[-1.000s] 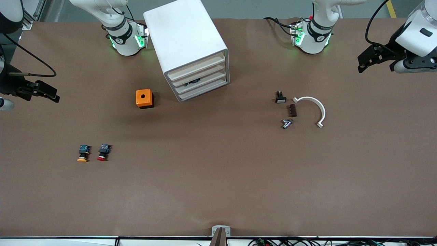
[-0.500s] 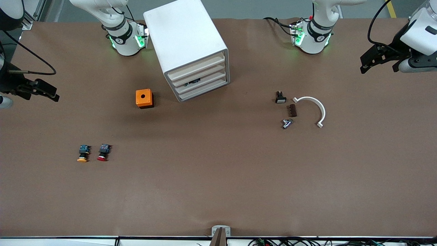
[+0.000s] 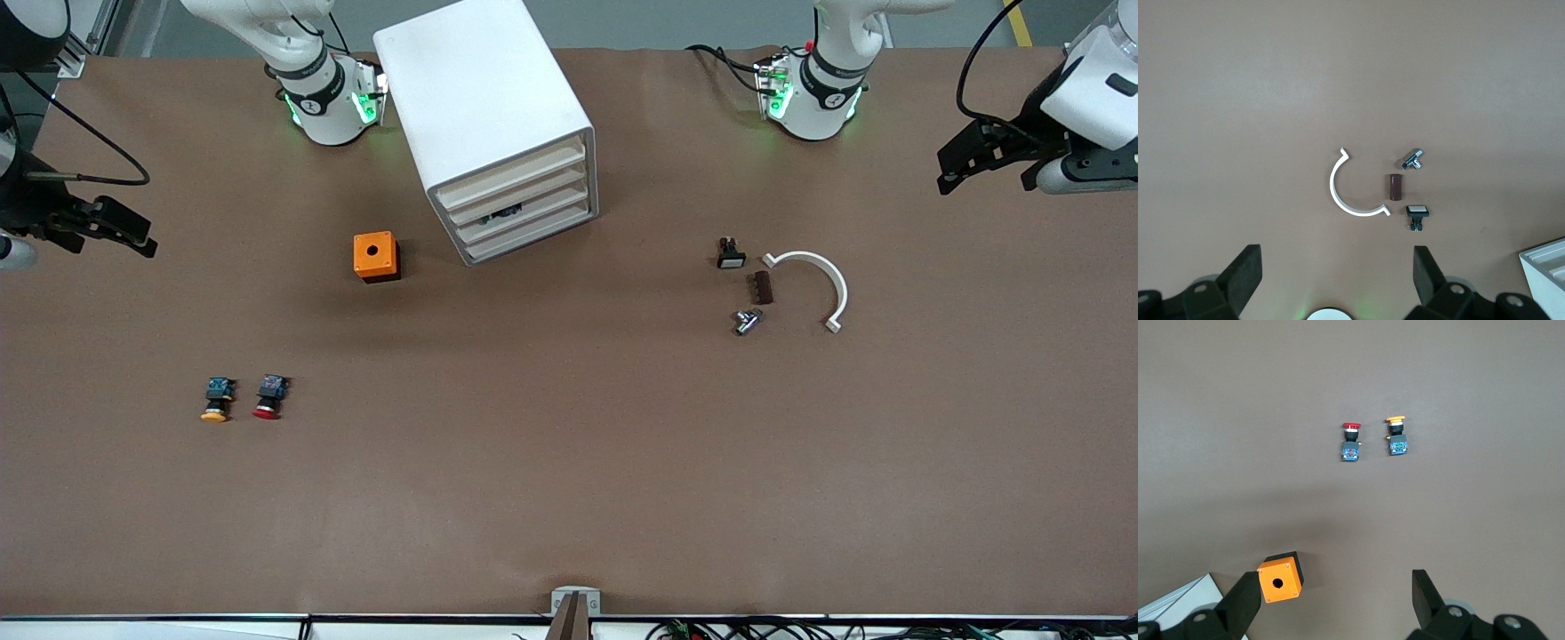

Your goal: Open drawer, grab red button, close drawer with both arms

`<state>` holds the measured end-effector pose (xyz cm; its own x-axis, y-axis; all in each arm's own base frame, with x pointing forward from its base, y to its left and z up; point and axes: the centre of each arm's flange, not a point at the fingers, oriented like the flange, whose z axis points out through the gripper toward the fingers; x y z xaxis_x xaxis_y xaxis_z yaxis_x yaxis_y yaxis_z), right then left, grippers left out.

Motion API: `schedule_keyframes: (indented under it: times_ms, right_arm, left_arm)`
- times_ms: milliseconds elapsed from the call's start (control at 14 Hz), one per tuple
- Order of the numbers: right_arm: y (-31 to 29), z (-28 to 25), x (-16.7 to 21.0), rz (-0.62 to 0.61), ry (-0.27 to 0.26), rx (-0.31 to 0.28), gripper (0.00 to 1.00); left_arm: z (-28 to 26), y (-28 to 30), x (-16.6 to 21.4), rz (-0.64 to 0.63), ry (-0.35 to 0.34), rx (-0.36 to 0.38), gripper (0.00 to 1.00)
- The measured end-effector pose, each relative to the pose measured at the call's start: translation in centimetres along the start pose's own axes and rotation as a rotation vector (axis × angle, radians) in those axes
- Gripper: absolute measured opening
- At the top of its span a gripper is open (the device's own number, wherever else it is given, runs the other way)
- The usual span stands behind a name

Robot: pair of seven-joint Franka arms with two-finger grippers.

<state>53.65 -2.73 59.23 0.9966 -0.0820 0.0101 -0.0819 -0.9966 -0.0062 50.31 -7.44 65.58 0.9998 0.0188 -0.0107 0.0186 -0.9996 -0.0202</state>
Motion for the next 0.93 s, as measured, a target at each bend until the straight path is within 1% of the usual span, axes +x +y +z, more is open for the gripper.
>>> schedule_keyframes:
  times_ms: [929]
  right_arm:
    - [0.0,-0.22,-0.09,0.0,0.005,0.0,1.0]
  left_arm:
    - [0.39,0.03,0.25,0.0,-0.008,0.001,1.0]
